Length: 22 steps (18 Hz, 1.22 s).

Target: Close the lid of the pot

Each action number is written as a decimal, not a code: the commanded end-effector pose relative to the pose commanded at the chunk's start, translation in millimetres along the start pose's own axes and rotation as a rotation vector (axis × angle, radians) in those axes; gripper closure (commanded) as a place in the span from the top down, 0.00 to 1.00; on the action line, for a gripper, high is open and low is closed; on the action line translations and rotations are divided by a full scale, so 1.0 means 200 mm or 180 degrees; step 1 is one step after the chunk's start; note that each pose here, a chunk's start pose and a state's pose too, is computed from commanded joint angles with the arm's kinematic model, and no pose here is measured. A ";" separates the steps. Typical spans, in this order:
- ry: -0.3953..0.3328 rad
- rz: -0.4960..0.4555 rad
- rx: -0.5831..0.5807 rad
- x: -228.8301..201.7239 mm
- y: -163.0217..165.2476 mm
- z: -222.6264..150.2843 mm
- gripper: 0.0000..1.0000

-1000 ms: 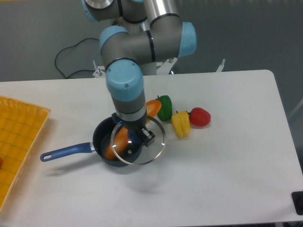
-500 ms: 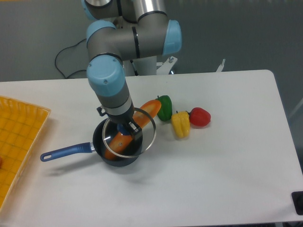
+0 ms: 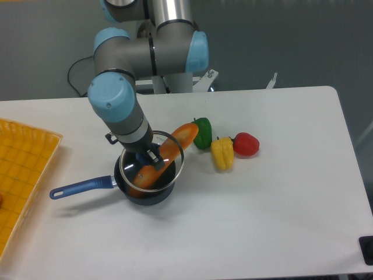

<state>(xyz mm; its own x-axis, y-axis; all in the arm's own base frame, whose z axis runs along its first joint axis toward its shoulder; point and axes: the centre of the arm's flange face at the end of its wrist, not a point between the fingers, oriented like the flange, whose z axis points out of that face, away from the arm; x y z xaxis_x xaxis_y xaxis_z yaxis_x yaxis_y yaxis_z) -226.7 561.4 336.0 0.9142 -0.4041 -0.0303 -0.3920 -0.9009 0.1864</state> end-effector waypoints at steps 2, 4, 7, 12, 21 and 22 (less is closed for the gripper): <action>0.0004 0.0001 -0.0003 0.00 0.00 0.01 0.53; 0.0018 -0.0010 -0.0024 0.00 0.00 0.03 0.53; 0.0030 -0.0017 -0.0074 0.00 -0.01 0.06 0.53; 0.0018 -0.0012 -0.0202 0.03 -0.03 0.12 0.53; -0.0005 -0.0014 -0.0243 0.07 -0.07 0.13 0.53; -0.0002 -0.0023 -0.0246 0.07 -0.08 0.13 0.53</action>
<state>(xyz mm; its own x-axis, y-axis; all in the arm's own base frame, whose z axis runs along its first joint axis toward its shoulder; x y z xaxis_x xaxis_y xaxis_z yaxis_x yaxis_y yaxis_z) -211.5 565.7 306.7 0.9169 -0.3977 -0.0324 -0.3763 -0.8889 0.2614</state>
